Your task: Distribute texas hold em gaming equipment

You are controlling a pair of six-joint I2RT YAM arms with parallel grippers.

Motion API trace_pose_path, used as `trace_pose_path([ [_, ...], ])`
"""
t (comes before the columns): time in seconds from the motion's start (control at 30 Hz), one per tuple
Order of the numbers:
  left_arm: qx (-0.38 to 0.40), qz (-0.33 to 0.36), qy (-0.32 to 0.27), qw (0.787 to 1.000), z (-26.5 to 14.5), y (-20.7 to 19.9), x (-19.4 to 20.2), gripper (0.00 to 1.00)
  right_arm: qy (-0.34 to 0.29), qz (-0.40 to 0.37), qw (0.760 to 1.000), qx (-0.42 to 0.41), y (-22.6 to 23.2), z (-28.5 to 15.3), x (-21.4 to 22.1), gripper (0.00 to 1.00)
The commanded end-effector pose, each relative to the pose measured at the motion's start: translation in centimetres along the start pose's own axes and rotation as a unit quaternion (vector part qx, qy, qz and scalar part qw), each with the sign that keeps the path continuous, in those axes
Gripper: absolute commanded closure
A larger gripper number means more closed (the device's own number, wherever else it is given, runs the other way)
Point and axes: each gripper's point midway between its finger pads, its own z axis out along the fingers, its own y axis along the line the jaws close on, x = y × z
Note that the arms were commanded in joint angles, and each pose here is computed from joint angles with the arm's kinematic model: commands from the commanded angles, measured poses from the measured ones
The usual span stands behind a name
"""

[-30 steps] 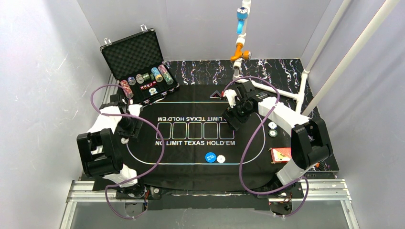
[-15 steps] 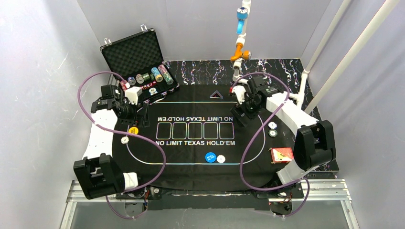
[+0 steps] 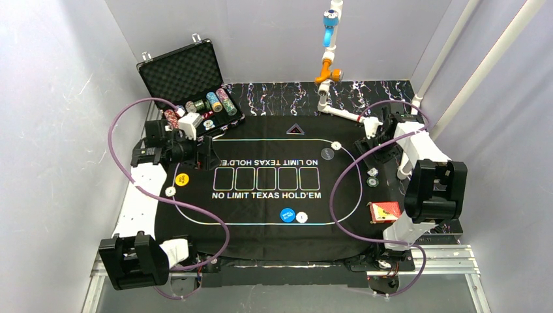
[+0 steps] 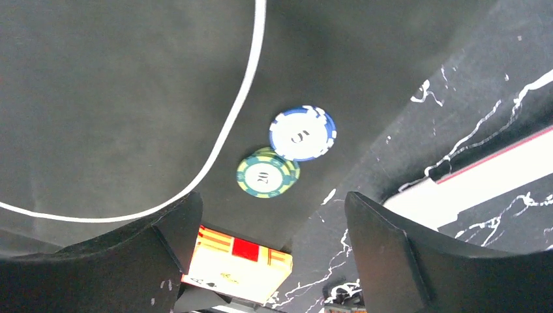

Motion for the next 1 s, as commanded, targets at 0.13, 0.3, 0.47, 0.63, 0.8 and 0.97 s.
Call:
trace_pose_path([
  [0.13,-0.023,-0.008,-0.012,1.000,0.3,-0.1,-0.7,0.02,0.014,0.070,0.996,0.054,-2.5,1.6,0.7,0.14],
  [0.3,-0.012,-0.013,-0.019,1.000,0.5,-0.4,-1.0,0.02,0.016,0.096,0.994,0.042,-2.2,3.0,0.9,0.14],
  [0.47,-0.009,-0.014,-0.018,1.000,0.6,-0.4,-1.1,0.02,0.029,0.106,0.993,0.042,-2.3,4.1,1.5,0.14],
  [0.63,-0.009,-0.015,-0.018,1.000,0.7,-0.4,-1.2,0.02,0.039,0.112,0.992,0.031,-2.2,5.3,1.8,0.20],
  [0.8,-0.012,-0.017,-0.017,1.000,0.8,-0.1,-1.1,0.02,0.050,0.118,0.991,0.027,-2.2,6.6,2.4,0.28],
  [0.97,-0.012,-0.020,-0.016,1.000,1.1,0.0,-1.2,0.02,0.042,0.121,0.992,0.011,-1.9,7.0,1.7,0.44],
])
